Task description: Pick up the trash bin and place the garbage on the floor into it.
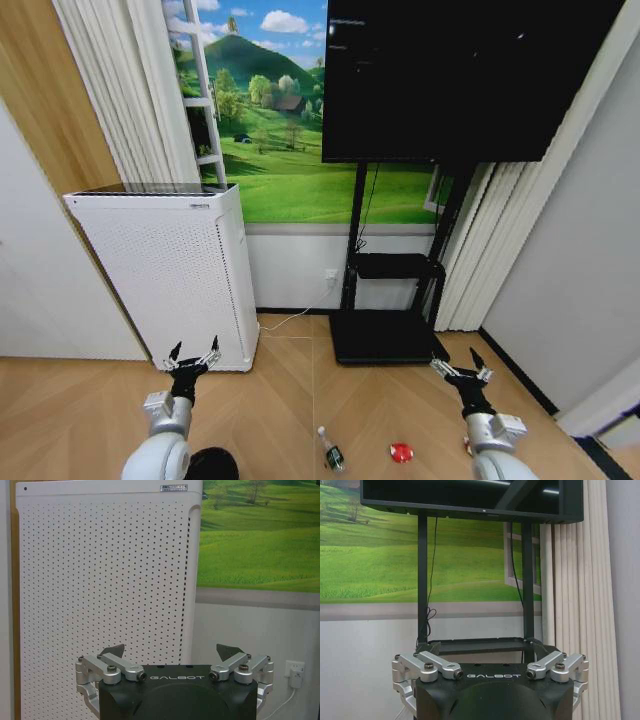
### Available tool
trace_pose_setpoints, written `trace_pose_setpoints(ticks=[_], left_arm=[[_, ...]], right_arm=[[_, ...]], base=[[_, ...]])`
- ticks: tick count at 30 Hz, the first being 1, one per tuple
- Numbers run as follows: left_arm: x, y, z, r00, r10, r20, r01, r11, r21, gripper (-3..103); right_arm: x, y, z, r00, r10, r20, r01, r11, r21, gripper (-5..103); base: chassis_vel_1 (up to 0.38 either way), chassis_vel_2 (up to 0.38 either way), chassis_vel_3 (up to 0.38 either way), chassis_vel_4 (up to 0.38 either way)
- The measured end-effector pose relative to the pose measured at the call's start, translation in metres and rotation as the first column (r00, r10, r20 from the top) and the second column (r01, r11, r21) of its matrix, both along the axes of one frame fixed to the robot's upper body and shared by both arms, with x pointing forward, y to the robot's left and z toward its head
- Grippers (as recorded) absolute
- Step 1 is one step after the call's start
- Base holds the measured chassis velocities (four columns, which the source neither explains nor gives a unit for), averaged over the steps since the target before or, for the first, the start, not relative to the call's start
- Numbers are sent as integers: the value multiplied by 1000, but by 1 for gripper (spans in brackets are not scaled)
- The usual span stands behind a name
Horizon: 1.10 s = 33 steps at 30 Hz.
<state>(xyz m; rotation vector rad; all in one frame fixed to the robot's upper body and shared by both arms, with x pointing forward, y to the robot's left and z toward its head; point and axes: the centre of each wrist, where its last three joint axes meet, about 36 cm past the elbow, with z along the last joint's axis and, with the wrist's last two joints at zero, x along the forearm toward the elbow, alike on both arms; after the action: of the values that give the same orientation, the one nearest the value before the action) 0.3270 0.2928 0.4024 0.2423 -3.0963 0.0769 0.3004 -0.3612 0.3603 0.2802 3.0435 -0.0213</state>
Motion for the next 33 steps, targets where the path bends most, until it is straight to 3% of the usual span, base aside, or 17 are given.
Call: trace_pose_setpoints(ticks=[33], left_arm=[[-2, -2, -4, 1000, -14, 0, 14, 1000, -12, 100]], right_arm=[[2, 2, -5, 1000, 13, -1, -13, 1000, 2, 100]], base=[[0, 0, 0, 0]])
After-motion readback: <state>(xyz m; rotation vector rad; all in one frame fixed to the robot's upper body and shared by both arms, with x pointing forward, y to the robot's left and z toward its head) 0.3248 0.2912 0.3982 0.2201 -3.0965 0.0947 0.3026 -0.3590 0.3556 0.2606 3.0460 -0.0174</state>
